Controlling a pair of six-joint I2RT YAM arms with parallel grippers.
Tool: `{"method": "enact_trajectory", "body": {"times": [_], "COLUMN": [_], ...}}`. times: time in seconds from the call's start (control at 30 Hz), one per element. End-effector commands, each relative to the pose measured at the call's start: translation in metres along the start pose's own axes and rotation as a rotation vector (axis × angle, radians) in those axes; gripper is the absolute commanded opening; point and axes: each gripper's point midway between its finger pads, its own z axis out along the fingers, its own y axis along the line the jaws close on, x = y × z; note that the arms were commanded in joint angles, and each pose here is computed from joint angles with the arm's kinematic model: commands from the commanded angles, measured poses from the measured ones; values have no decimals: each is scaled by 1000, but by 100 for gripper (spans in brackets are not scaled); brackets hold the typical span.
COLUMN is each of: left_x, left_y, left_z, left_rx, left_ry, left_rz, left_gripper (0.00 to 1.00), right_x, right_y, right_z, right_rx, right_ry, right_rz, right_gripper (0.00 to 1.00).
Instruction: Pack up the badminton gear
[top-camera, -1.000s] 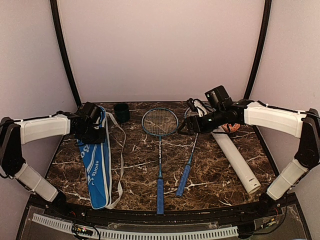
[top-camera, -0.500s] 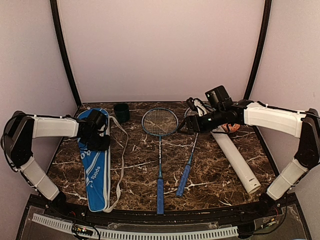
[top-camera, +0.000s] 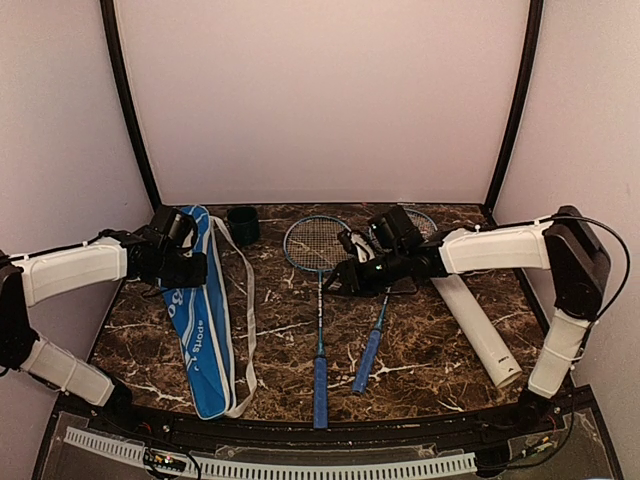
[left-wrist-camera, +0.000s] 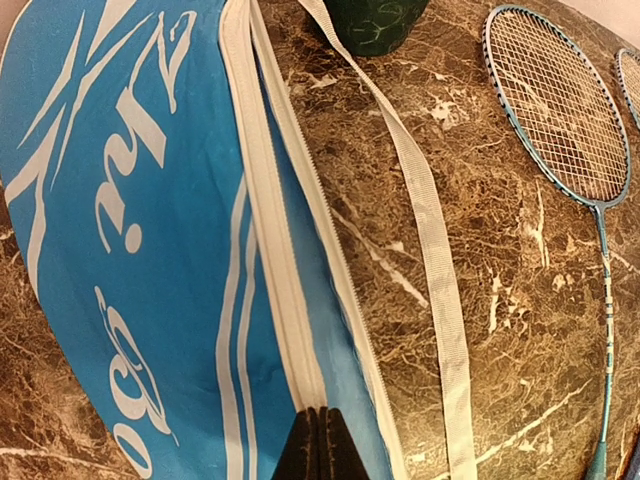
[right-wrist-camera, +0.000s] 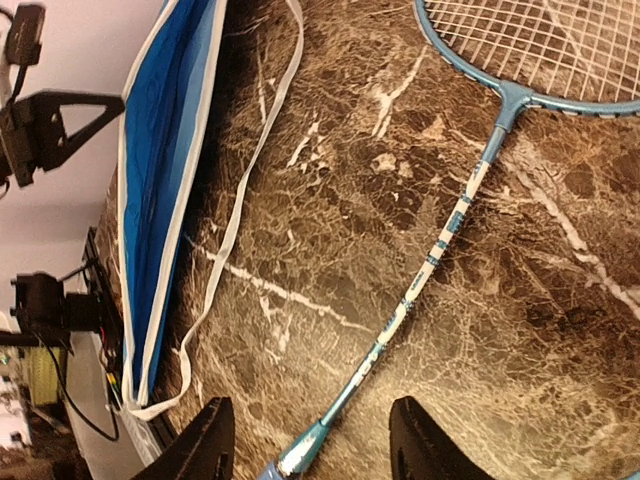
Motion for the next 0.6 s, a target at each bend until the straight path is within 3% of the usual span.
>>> {"method": "enact_trajectory", "body": {"times": [0.0,0.07,0.13,0.57], "left_x": [7,7,7,8], "left_y": [6,7,6,6], "left_z": [-6,-6,-6,-5], "left_rx": [-15,-13,-8,-1], "left_ry": [1,-4,-7,-21], "left_rz": [-6,-6,-7,-10], "left_gripper": [0,0,0,0], "right_x": [-9,-8,-8,-13], "right_y": [-5,-9,-13,-29], "right_z": [18,26,33,75], "right_rx": [-48,-51,-56,-31], "right_ry": [-66,-69,-74,-44], "right_rz": [109,107,185,264], "right_gripper": [52,52,43,40]}}
